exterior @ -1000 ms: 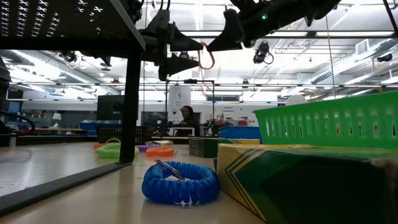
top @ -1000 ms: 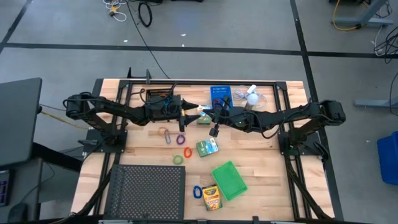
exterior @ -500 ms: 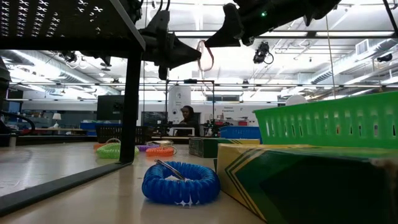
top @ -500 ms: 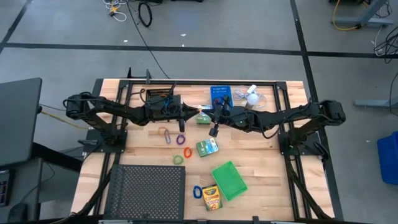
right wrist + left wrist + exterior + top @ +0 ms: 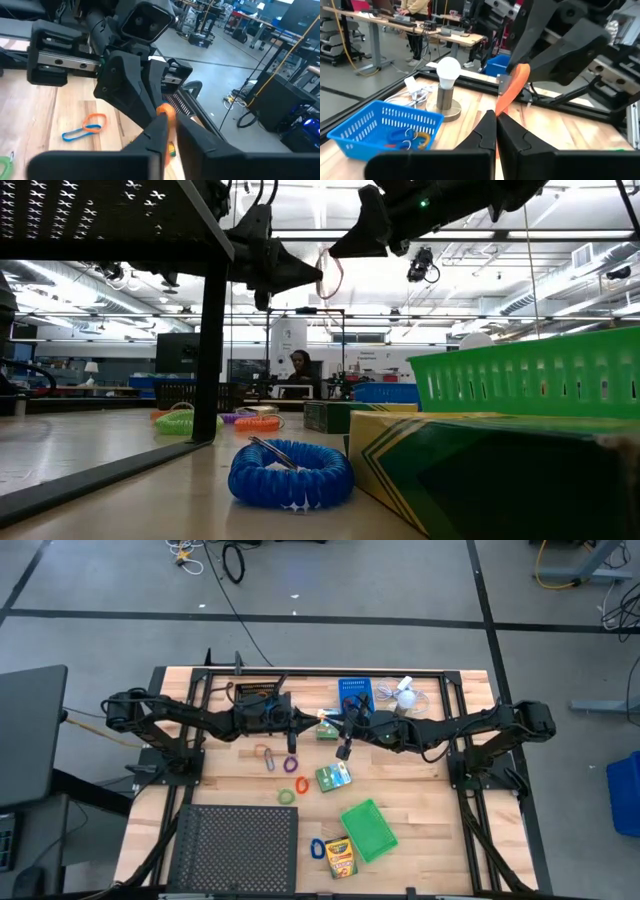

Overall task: Pick & Place Office Desk Supplies
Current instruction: Put the right orange rubber band into the black bin

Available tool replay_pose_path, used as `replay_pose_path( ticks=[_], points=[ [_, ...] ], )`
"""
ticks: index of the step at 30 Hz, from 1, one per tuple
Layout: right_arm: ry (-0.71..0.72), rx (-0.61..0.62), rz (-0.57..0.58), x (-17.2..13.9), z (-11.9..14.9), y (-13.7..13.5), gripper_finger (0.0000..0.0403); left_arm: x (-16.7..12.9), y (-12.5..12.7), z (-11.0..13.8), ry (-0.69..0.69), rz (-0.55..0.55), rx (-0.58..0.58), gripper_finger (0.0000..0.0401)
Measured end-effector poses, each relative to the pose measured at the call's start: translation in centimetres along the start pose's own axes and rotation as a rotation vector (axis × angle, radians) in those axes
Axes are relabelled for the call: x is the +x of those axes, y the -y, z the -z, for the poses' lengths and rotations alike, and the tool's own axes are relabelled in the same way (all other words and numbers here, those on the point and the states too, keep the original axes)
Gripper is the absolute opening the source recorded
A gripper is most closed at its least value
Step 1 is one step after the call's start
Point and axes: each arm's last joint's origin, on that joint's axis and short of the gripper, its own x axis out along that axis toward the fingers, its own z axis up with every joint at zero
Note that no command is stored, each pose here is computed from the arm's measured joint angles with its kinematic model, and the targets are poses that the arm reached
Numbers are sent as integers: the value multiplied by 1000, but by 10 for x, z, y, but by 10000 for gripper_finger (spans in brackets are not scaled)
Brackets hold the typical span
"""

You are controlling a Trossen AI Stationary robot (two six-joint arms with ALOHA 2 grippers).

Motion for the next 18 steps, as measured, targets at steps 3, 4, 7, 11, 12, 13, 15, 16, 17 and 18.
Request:
replay_pose_path(
  ticks=[3,4,7,11,12,13,15,16,17,18],
  points=[
    [-14,-6,-3,0,1,0,87,0,-4,1,-17,-9,-1,3],
    [-18,-8,-6,0,2,0,101,0,-5,1,-17,-8,-1,3],
    [-25,13,-21,0,3,-1,146,-1,-9,1,-21,-9,-3,2],
    [-28,28,-23,0,3,-1,203,-2,-15,0,-37,-25,-6,2],
    [-31,27,-24,0,3,-1,214,-3,-17,-1,-42,-32,-5,2],
    [-36,26,-25,0,4,-1,223,-5,-19,-2,-53,-41,0,2],
    [-55,23,-28,0,6,-2,232,-10,-22,-5,-74,-62,14,1],
    [-67,18,-29,0,7,-2,234,-13,-24,-8,-83,-75,20,1],
    [-80,17,-31,0,8,-2,234,-16,-25,-11,-90,-89,27,1],
    [-95,19,-34,-1,10,-2,233,-20,-27,-14,-99,-104,37,1]
  ],
)
